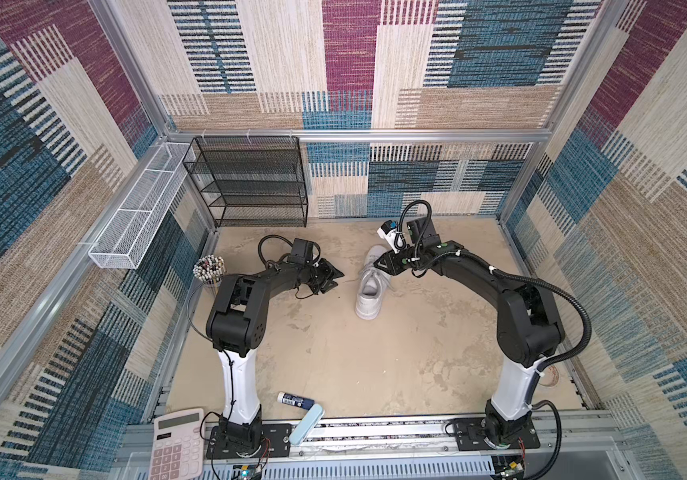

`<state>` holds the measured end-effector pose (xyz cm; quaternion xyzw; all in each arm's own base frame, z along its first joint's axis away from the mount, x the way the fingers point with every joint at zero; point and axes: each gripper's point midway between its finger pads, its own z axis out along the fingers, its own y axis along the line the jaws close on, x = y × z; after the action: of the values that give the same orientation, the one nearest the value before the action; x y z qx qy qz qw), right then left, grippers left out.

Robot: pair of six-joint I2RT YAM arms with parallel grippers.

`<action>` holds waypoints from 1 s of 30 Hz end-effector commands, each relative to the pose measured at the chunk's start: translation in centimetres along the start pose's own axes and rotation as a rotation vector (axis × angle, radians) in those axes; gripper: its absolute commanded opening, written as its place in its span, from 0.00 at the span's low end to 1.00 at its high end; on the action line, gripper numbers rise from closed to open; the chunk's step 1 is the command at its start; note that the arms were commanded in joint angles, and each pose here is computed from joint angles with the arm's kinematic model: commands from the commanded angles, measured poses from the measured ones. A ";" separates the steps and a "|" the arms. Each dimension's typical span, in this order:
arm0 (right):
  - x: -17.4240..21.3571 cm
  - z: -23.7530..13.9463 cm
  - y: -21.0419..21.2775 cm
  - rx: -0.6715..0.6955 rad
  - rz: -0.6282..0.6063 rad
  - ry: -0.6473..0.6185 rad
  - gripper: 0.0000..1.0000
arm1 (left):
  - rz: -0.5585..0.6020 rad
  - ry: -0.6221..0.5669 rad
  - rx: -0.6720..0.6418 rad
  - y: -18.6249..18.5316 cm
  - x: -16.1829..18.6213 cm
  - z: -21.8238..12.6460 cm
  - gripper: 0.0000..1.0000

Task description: Tie the shoes

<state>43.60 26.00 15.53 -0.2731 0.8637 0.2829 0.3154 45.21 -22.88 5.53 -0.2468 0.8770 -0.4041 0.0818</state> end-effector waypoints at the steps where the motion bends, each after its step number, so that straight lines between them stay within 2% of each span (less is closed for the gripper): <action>1: -0.8 -0.6 -0.1 0.016 -0.018 -0.024 0.32 | 0.008 0.032 0.010 -0.5 0.4 0.6 0.46; 17: -0.8 -1.2 -0.7 0.046 -0.022 -0.022 0.32 | -0.028 0.057 0.009 -1.4 1.6 3.5 0.47; 25: -0.9 -1.5 -0.9 0.054 -0.021 -0.023 0.32 | -0.057 0.030 0.002 -1.2 1.3 4.0 0.48; 30: -1.1 -1.8 -0.9 0.057 -0.025 -0.034 0.32 | -0.099 0.002 0.036 -1.2 1.0 4.8 0.45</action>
<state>43.96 24.61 16.27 -0.2654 0.8682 0.2650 0.3249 45.89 -27.52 4.12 -0.2571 0.8643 -0.4284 0.0584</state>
